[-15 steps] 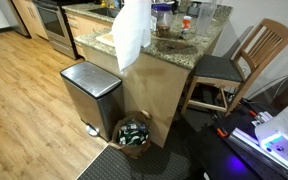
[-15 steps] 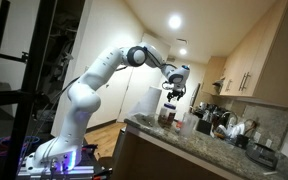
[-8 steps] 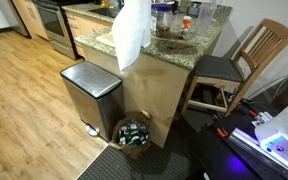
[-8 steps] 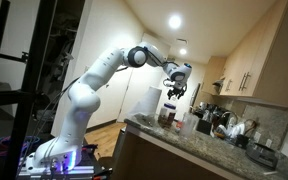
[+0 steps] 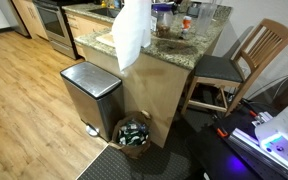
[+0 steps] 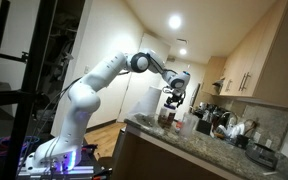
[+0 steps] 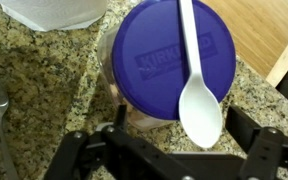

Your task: Pick up the white spoon from the container and place it in the colourless cup.

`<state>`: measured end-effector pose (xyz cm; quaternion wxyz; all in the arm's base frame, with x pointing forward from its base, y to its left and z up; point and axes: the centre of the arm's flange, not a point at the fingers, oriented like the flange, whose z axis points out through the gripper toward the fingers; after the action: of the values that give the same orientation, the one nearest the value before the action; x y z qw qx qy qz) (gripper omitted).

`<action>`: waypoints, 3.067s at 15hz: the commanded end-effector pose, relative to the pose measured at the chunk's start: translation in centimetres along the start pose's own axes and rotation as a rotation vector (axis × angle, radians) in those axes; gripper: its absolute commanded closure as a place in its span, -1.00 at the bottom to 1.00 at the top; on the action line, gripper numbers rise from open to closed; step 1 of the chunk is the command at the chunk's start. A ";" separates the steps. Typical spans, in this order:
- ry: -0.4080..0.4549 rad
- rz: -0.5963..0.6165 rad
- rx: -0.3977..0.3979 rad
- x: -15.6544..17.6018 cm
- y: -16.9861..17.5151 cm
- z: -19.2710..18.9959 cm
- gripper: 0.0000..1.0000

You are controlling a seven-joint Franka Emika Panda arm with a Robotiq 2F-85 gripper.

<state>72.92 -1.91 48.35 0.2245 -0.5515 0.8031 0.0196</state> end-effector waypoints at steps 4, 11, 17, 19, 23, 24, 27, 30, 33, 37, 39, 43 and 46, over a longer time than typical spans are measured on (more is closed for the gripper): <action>0.003 -0.007 0.003 0.3 0.1 -0.3 -0.31; 0.050 -0.005 0.010 1.7 0.1 -1.9 0.70; 0.098 -0.019 0.016 3.0 0.3 -2.1 0.50; 0.105 -0.021 0.007 3.4 0.5 -2.3 0.33; 0.084 -0.030 -0.010 4.0 1.5 -4.3 -0.28; 0.076 -0.036 -0.015 4.1 1.7 -4.9 -0.46; 0.013 -0.086 -0.039 4.3 3.0 -7.6 -0.88; -0.104 -0.177 -0.037 3.7 4.5 -9.0 -1.00; -0.074 -0.159 -0.019 2.6 2.7 -9.1 -1.00; -0.072 -0.182 -0.024 0.7 1.9 -6.6 -1.00; -0.084 -0.183 -0.026 -0.6 1.2 -5.7 -1.00; -0.090 -0.110 -0.030 -2.5 -0.8 -4.3 -1.00; -0.083 -0.024 -0.017 -2.6 -2.4 -3.0 -1.00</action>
<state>71.38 -1.11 52.66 0.2497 -0.5902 0.7664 0.0442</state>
